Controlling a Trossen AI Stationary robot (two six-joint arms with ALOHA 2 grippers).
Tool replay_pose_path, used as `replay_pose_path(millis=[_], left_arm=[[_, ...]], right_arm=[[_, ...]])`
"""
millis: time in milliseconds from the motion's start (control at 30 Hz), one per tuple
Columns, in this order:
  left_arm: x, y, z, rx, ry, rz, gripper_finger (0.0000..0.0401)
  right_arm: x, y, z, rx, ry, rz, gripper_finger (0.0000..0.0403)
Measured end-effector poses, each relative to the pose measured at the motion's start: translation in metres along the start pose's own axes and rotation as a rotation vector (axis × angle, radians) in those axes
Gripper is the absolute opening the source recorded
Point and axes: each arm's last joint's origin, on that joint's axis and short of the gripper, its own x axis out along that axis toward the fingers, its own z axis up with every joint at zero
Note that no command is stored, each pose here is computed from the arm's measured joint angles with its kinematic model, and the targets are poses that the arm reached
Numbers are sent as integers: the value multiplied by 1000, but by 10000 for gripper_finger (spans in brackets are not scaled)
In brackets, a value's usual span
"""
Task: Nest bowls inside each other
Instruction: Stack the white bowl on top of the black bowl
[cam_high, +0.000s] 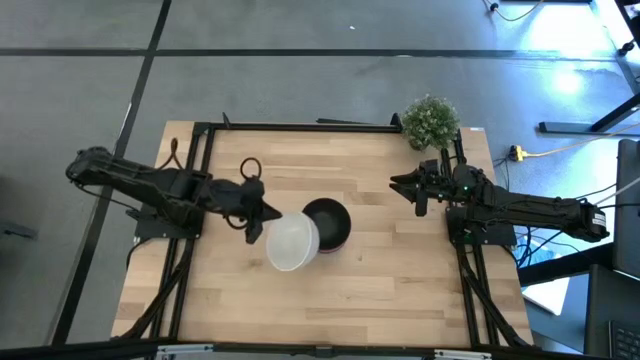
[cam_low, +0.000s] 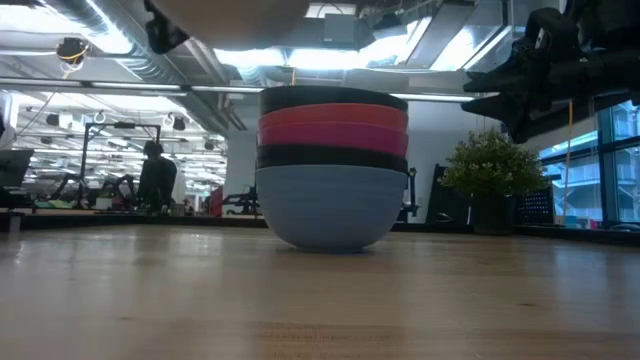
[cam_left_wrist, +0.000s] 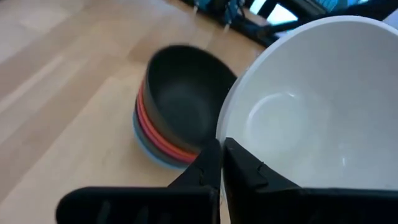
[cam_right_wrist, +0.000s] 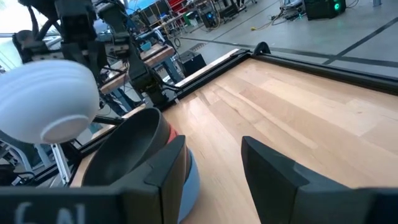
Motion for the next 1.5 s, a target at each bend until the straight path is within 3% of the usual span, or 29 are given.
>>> replay_pose_path(millis=[233,433,767,967,1233,1500], left_arm=[[10,19,14,-2,10,28,0],[16,13,47,95,-1,9,0],[48,10,89,183,247,142,0],[74,10,107,208,330,117,0],[101,12,112,230,477,165,0],[118,15,109,238,516,156,0]], right_arm=[[0,0,0,-12,0,0,158],[0,0,0,-18,0,0,158],[0,0,-1,-37,6,-3,158],[0,0,-1,-40,6,-3,158],[0,0,-1,-58,6,-3,158],[0,0,-1,-67,6,-3,158]])
